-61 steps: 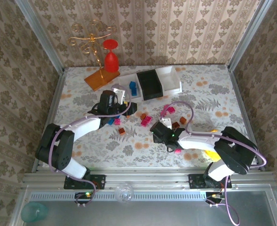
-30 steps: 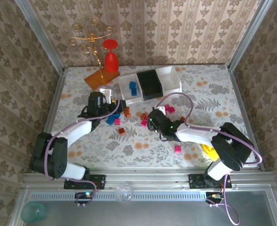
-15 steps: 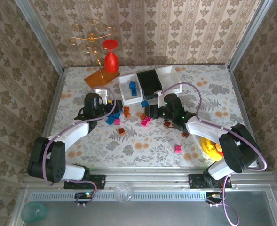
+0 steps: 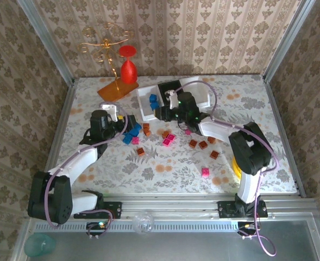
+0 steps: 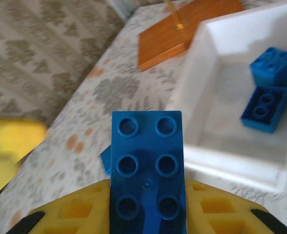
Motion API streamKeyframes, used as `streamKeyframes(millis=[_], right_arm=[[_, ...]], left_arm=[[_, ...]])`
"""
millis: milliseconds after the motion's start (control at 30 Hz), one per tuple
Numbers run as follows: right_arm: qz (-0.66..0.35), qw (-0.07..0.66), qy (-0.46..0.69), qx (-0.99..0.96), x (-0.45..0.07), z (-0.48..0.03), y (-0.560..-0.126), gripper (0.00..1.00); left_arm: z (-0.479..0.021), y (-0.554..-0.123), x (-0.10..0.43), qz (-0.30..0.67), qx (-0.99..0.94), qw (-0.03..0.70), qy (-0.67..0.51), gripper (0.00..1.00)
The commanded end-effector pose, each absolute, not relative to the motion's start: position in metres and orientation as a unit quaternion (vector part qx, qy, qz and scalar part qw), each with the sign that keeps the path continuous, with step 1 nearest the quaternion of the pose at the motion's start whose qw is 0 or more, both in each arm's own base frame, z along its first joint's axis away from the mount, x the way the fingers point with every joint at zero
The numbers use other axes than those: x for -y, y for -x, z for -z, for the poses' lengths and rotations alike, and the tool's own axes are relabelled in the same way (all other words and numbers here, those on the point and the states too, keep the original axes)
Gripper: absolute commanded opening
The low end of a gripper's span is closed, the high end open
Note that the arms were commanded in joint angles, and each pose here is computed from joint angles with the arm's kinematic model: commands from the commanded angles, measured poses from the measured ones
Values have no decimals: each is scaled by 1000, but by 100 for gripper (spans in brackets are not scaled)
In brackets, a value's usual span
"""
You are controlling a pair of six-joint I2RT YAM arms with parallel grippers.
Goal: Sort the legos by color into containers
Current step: Place the lego in the container.
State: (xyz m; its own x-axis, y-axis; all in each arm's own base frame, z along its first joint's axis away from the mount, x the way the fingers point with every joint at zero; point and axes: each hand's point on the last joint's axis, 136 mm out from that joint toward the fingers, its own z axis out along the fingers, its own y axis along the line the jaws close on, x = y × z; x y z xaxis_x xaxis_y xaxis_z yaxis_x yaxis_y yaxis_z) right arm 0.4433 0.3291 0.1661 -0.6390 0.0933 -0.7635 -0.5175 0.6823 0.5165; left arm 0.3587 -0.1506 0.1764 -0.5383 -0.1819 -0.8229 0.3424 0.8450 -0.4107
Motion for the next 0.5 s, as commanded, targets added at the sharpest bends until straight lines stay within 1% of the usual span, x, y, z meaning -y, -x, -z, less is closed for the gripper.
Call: streamKeyframes(millis=[0, 233, 333, 400, 467], right_arm=[[-304, 398, 67, -863, -325, -138, -475, 31], [-242, 396, 42, -885, -347, -112, -525, 35], [-229, 401, 36, -886, -351, -108, -541, 41], [-241, 408, 45, -880, -358, -114, -547, 44], [-250, 410, 53, -876, -363, -125, -551, 51]], left_arm=[[-176, -357, 137, 259, -834, 486, -24, 74], [-176, -355, 125, 251, -834, 492, -6, 76], [-177, -354, 124, 253, -831, 494, -3, 76], [-179, -353, 123, 254, -830, 496, -3, 76], [-182, -352, 122, 253, -829, 499, -3, 76]])
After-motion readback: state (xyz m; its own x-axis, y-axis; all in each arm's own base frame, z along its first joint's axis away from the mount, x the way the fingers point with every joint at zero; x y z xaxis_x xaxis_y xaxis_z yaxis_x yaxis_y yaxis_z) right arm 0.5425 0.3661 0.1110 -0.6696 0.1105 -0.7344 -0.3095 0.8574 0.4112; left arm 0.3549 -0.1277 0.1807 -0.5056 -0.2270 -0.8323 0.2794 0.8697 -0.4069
